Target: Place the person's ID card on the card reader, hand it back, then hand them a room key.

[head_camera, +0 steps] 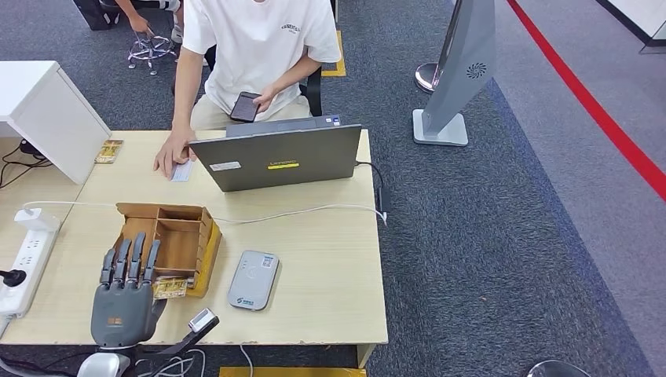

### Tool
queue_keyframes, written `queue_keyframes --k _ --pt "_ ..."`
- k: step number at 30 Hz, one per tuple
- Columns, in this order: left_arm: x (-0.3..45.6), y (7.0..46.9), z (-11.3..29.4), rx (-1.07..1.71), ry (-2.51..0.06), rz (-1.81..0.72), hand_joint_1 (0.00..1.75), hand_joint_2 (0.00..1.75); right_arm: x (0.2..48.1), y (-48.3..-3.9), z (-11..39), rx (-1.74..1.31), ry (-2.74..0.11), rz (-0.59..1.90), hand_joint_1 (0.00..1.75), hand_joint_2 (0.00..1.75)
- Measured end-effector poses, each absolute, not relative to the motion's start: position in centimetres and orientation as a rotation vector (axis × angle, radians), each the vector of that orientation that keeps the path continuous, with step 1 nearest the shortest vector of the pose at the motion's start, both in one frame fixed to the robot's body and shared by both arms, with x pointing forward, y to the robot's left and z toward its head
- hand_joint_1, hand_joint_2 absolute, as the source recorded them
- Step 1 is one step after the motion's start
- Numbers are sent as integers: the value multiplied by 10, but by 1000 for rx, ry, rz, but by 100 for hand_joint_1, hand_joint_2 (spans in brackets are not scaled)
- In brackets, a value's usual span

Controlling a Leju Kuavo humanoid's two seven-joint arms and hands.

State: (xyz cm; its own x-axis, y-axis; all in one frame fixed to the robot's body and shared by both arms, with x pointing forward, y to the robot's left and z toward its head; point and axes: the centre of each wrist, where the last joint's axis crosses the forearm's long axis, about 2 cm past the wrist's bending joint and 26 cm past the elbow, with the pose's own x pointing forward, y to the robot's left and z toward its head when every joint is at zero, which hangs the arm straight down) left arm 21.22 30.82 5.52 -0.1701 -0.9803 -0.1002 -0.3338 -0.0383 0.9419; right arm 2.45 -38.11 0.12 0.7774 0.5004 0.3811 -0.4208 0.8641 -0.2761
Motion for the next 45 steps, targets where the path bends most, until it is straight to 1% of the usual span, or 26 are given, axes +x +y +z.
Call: queue_keyframes --k 21,25,45 --pt "212 308 52 1415 -1559 -1215 0 175 24 -382 0 -174 -461 498 0 175" --pt "212 309 51 1408 -1553 -1215 175 175 24 -383 0 -175 -462 500 0 175" --pt "213 313 46 1316 -1490 -1227 175 175 25 -386 0 -179 -464 500 0 175"
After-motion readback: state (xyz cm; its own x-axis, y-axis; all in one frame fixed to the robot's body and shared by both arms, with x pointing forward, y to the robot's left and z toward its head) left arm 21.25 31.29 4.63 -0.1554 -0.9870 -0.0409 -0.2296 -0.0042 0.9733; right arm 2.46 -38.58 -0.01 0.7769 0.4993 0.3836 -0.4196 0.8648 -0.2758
